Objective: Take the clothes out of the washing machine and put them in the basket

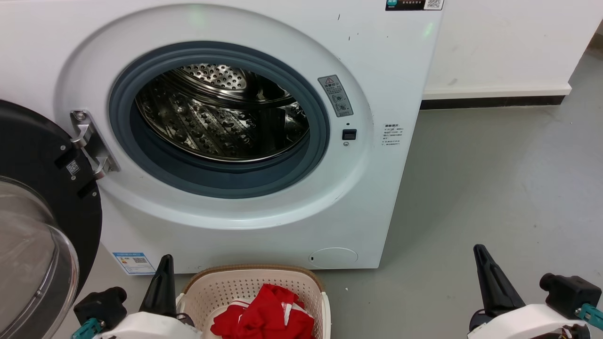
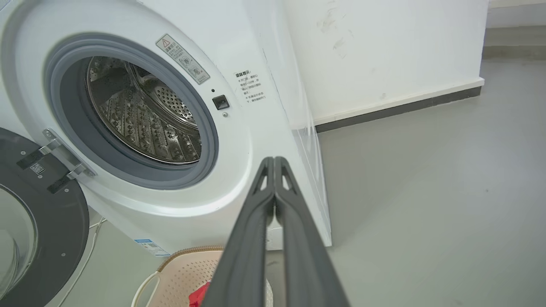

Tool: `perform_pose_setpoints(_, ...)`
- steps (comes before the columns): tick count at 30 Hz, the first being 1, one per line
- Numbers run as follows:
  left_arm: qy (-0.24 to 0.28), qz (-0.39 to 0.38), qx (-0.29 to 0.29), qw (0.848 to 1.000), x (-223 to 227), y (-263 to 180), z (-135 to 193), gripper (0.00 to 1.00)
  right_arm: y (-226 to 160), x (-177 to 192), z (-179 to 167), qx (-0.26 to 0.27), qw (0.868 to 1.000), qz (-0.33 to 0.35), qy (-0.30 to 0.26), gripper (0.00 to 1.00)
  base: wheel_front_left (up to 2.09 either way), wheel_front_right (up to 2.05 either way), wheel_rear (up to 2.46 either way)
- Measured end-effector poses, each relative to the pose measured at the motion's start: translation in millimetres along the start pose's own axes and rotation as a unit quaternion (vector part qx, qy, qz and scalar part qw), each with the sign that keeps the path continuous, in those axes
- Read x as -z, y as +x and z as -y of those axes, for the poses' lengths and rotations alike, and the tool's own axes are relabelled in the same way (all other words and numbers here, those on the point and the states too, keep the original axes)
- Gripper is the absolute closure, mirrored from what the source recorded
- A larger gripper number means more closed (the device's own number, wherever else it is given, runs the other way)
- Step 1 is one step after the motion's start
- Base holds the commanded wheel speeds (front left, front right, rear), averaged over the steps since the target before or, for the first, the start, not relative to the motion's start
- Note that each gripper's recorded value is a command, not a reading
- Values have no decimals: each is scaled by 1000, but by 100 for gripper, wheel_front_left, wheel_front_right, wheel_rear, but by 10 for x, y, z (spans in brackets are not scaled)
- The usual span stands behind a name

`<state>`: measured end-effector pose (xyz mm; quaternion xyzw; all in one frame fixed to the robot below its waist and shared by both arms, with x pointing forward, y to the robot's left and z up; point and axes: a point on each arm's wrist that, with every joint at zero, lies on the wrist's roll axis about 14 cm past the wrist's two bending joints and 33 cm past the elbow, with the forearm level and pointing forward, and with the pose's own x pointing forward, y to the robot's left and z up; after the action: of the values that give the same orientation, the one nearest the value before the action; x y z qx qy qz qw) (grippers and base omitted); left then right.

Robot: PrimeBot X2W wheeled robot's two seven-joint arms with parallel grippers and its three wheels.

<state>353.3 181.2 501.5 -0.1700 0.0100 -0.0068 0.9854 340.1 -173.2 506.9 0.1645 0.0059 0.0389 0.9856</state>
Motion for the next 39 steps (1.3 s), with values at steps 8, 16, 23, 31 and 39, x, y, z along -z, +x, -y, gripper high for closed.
perform_pose_setpoints(8,-71,-6,-10,997,18,31,-45,100,38,8,43,7,997,0,71,100,0,0,0)
perform_pose_setpoints(16,-135,-11,-14,991,31,66,-65,100,83,-4,78,12,991,3,134,100,0,0,0)
perform_pose_setpoints(23,-200,-14,-18,980,35,103,-83,100,132,-16,109,16,980,5,200,100,0,0,0)
perform_pose_setpoints(31,-252,-15,-21,967,31,135,-101,100,165,-14,145,22,967,7,252,100,0,0,0)
perform_pose_setpoints(39,-300,-14,-20,954,16,169,-112,100,213,-41,162,22,953,11,301,100,0,0,0)
